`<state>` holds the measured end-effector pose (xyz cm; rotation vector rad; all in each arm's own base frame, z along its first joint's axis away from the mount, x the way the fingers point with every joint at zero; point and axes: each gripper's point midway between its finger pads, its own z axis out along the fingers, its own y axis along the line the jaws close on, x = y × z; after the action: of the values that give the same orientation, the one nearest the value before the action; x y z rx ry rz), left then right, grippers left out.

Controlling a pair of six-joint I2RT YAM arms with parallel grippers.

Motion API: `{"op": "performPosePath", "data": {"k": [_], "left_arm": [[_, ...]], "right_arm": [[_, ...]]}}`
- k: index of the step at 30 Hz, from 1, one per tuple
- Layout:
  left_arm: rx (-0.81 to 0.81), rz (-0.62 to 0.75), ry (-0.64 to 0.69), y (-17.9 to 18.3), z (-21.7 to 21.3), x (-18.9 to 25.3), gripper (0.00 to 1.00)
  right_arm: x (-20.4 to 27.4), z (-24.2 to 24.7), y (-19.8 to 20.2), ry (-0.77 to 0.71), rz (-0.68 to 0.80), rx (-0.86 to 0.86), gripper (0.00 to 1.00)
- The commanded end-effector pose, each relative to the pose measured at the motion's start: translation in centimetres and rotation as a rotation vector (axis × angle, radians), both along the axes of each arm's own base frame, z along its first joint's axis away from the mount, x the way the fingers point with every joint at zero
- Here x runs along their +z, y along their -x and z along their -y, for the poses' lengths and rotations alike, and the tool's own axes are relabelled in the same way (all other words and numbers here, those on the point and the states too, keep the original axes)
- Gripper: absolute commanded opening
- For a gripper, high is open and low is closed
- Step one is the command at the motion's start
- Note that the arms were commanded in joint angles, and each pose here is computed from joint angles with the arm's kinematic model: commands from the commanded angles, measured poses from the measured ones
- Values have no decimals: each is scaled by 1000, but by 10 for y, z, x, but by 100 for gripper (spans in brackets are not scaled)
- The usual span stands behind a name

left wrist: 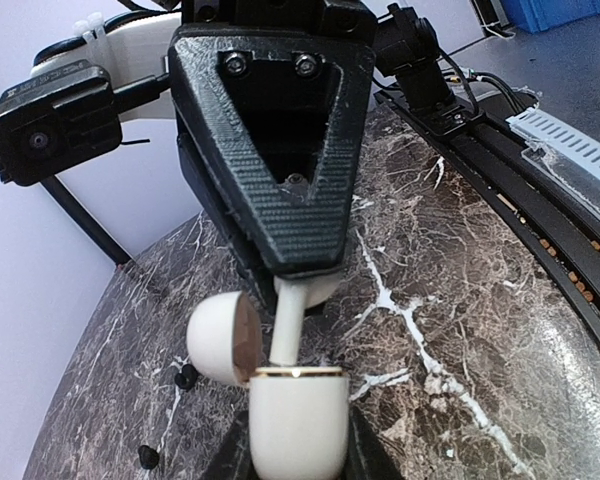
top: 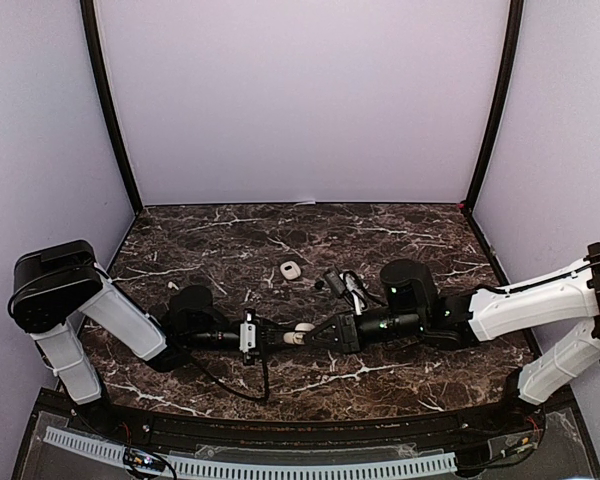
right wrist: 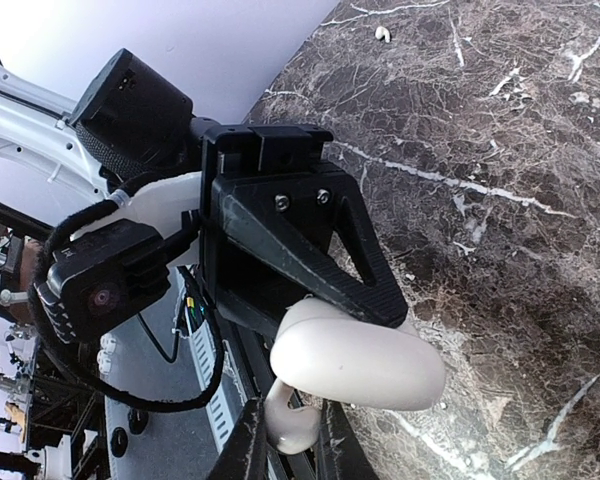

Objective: Insert the wireless bluetooth earbuds into the charging case
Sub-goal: Insert the left earbud into the left side groove of the charging case.

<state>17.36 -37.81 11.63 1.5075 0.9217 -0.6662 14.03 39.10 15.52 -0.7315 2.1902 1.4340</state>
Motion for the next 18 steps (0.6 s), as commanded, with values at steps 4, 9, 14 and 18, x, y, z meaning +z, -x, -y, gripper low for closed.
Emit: {"op": "performPosePath", "data": {"k": [4,9,14,18], "left_arm": [[-15,15,20,2,7,10,0],[-5,10,69,2,7,22,0],[-9,16,63,2,11,22,0],[-11,19,64,4,14,22,0]], "right_arm": [[23,-10,-9,-72,52,-7,1],[14,-9,-9,-62,33,-15,1],[13,-10,-10,-68,24,-18,1],[12,-11,-10,-76,11,-18,1]]}}
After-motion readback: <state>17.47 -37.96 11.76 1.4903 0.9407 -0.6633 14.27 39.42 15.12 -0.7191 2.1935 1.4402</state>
